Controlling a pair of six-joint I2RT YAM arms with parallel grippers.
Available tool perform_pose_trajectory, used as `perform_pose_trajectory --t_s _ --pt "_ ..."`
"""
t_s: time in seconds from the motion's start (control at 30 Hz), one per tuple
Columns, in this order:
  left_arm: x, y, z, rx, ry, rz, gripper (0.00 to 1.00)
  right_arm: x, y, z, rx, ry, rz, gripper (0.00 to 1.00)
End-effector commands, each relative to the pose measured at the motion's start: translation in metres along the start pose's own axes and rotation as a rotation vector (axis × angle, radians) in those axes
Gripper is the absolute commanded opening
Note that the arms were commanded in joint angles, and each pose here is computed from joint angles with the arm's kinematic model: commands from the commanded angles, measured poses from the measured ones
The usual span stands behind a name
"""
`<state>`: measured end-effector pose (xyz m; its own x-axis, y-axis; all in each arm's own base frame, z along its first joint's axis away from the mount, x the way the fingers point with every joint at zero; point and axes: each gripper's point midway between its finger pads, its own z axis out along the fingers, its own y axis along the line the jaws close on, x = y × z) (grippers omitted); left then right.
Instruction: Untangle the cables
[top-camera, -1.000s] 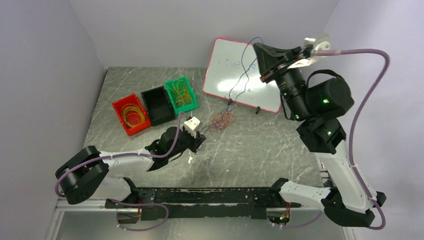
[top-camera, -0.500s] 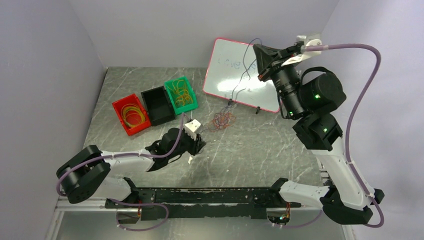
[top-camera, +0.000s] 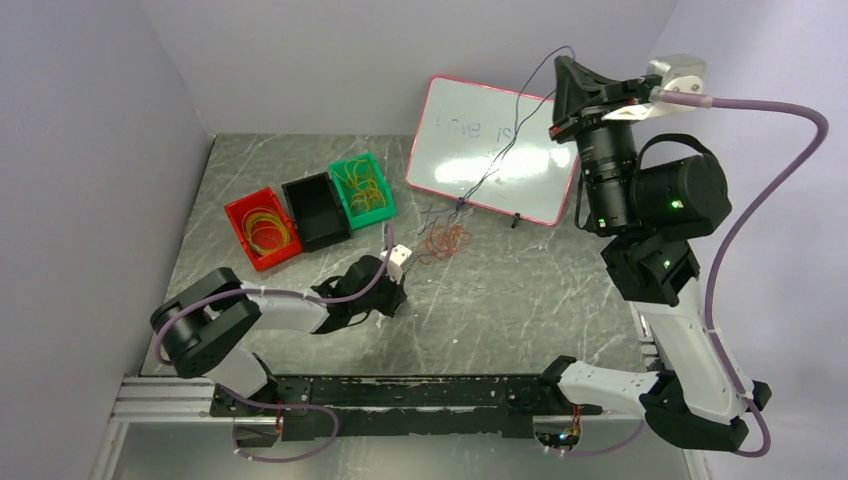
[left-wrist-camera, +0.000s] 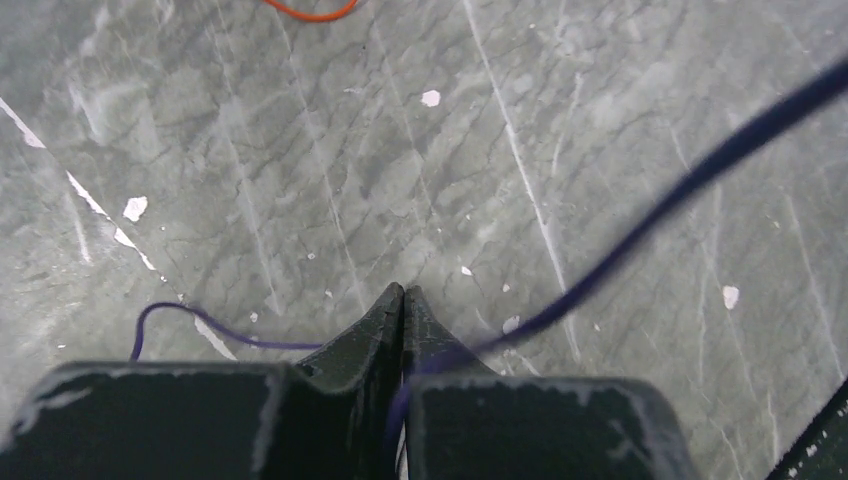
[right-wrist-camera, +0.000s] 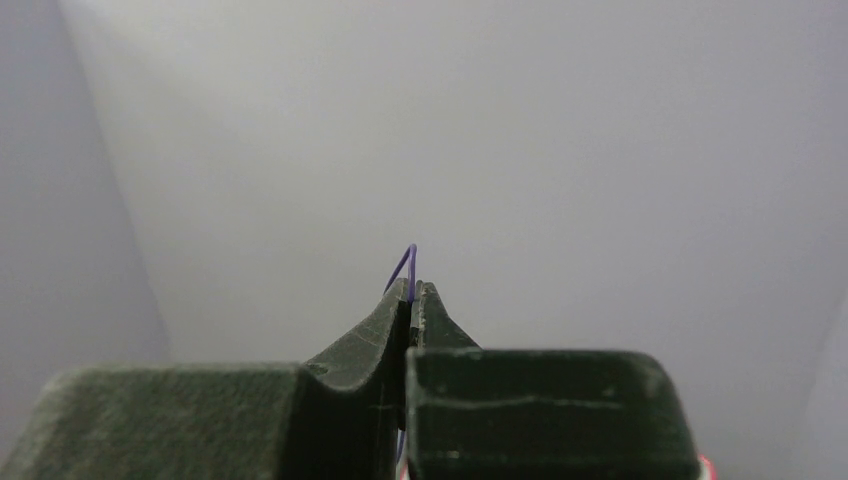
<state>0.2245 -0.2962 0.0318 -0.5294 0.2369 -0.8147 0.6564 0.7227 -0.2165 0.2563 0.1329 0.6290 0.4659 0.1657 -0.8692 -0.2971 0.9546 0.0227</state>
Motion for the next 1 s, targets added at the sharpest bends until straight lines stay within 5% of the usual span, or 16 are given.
perform_pose_trajectory --t_s 0.0,0.37,0.97 --pt "0.009 0.006 0.012 -0.075 0.089 -0.078 0.07 -0.059 -0.047 -0.008 0.205 -0.169 -0.032 0.00" --pt "0.032 0.045 0.012 -0.202 0.173 -0.396 0.07 -0.125 -0.087 -0.016 0.399 -0.312 -0.169 0.00" --pt "0.046 0.108 -0.010 -0.381 0.184 -0.574 0.07 -0.189 -0.133 -0.065 0.564 -0.416 -0.264 0.00"
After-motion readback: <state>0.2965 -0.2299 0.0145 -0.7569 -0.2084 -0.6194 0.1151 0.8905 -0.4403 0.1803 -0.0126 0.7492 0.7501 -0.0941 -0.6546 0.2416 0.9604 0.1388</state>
